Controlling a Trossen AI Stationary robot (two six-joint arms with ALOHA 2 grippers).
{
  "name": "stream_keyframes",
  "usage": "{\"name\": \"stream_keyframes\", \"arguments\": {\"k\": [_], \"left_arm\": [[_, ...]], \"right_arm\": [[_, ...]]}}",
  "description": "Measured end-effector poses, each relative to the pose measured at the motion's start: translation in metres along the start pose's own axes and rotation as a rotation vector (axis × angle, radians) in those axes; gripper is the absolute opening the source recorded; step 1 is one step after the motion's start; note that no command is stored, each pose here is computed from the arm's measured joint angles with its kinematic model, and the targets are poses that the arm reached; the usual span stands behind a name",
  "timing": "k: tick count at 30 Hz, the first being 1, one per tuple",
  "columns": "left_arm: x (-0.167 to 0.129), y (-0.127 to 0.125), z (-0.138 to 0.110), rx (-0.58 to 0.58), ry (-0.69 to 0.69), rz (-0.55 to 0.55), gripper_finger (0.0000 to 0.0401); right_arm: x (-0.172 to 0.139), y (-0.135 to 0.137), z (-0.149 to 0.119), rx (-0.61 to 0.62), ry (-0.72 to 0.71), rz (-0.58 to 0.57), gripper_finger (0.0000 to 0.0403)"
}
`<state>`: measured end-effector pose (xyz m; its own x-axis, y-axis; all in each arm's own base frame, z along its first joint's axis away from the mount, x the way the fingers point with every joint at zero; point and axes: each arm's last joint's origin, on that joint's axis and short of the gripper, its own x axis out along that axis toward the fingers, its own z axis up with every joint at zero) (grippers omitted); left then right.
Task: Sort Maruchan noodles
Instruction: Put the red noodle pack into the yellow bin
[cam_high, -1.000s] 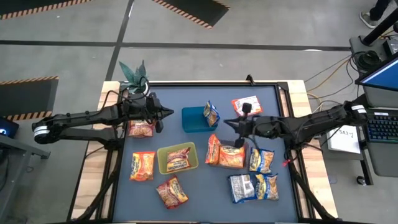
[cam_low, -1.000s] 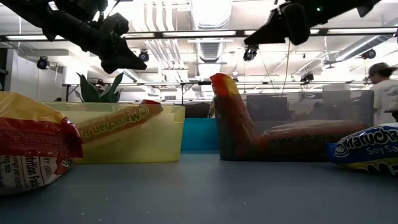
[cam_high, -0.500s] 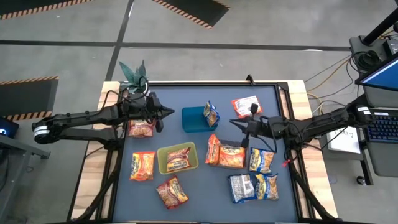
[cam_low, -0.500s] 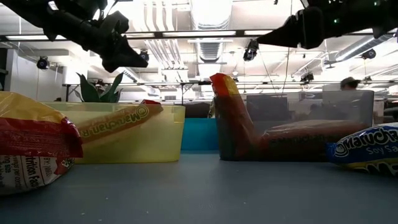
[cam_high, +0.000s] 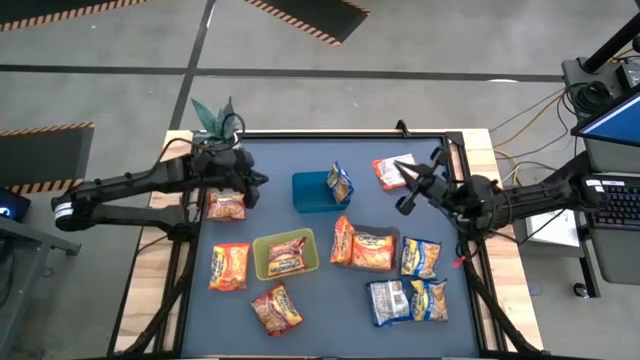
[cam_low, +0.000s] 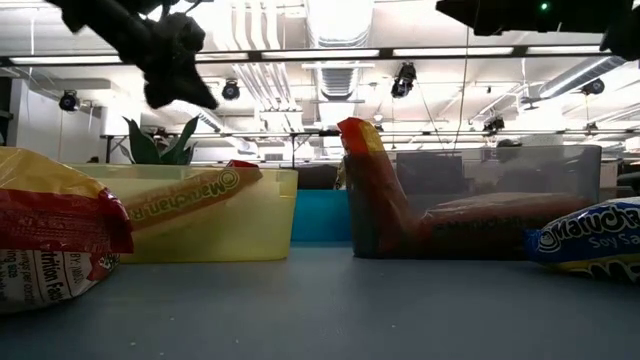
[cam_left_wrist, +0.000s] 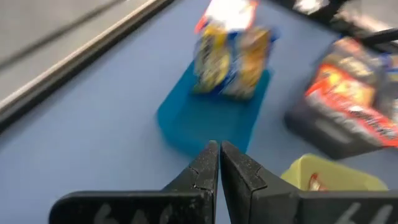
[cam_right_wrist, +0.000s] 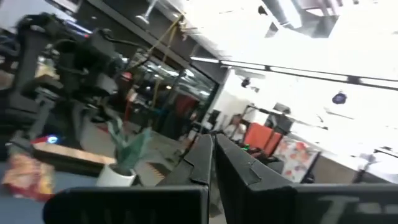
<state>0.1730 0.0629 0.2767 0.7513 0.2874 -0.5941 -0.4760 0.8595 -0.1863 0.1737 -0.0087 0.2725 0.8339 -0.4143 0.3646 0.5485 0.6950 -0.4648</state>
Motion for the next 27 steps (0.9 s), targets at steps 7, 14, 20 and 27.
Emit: {"name": "stream_keyframes", "arguments": {"k": [7,14,20,27], "left_arm": [[-0.014,0.002,-0.002,-0.177,0.272,0.155,0.0000],[0.011,0.004,-0.017,-0.194,0.537,0.189,0.0000],[0.029,-0.004,-0.020,-0.145,0.682,0.010,0.0000],[0.024,-0.008,-0.032,-0.090,0.841,0.038,0.0000]], "right_arm": [[-0.004,-0.009,0.001,0.001,-0.028,-0.024,0.0009],[-0.003,-0.009,0.003,-0.062,-0.049,-0.005,0.0009],[-0.003,-0.009,0.002,-0.071,-0.046,-0.002,0.0009],[-0.003,-0.007,0.001,-0.092,-0.030,0.012,0.0009]]}}
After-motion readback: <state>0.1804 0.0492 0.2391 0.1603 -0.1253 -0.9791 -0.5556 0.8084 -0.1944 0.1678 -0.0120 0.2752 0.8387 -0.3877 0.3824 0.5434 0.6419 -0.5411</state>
